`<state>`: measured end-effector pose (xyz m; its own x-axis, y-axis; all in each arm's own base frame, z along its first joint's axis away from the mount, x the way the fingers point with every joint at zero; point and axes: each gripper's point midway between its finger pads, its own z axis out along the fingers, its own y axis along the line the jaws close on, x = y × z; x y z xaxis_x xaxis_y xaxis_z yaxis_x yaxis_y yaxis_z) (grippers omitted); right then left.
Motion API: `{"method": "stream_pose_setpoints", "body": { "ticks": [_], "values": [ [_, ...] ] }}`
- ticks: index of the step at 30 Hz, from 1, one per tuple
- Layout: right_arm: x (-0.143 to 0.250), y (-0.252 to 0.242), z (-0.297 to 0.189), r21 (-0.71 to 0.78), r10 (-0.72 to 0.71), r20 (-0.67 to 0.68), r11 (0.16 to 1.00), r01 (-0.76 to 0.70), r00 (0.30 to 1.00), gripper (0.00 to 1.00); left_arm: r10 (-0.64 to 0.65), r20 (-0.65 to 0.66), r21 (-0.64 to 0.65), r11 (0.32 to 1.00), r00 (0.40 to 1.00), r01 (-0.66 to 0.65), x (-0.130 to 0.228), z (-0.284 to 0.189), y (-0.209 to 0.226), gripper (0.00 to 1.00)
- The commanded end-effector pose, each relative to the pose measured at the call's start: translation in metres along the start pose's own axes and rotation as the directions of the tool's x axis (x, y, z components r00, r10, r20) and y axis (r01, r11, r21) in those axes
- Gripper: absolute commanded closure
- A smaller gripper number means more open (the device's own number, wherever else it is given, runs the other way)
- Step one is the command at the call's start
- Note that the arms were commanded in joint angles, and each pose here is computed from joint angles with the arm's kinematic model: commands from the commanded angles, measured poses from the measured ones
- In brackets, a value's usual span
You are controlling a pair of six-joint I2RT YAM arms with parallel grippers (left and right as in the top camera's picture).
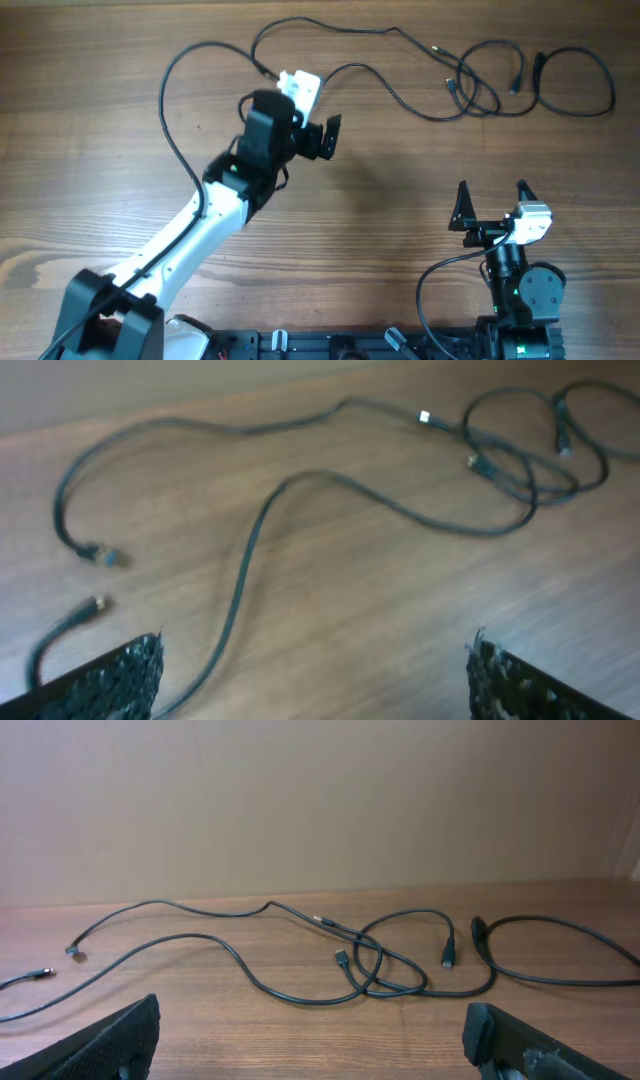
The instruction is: Untangle cables
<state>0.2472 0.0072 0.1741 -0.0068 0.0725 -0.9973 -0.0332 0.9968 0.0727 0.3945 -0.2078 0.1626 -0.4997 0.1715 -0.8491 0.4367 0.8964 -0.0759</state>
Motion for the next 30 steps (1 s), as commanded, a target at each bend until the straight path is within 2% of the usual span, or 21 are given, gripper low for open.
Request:
{"method": "stream_pose_setpoints", "body": {
  "ticks": [1,7,19,30],
  "values": [
    [-0.002,0.002,-0.001,-0.008,-0.017,0.010,1.000,0.017,1.000,0.00,-0.055,-0.042,-0.029,0.998,0.998,0.053,0.040,0.004,0.012,0.00],
    [-0.002,0.002,-0.001,-0.008,-0.017,0.011,1.000,0.017,1.000,0.00,-0.231,-0.069,-0.074,0.971,0.970,0.226,0.084,0.002,0.028,0.00],
    [-0.002,0.002,-0.001,-0.008,-0.017,0.010,1.000,0.017,1.000,0.00,-0.391,-0.008,-0.118,0.914,0.921,0.387,0.151,-0.030,0.051,0.00],
    [-0.002,0.002,-0.001,-0.008,-0.018,0.011,1.000,0.018,1.000,0.00,-0.413,-0.056,-0.159,0.902,0.909,0.401,0.191,-0.047,0.056,0.00]
  ]
}}
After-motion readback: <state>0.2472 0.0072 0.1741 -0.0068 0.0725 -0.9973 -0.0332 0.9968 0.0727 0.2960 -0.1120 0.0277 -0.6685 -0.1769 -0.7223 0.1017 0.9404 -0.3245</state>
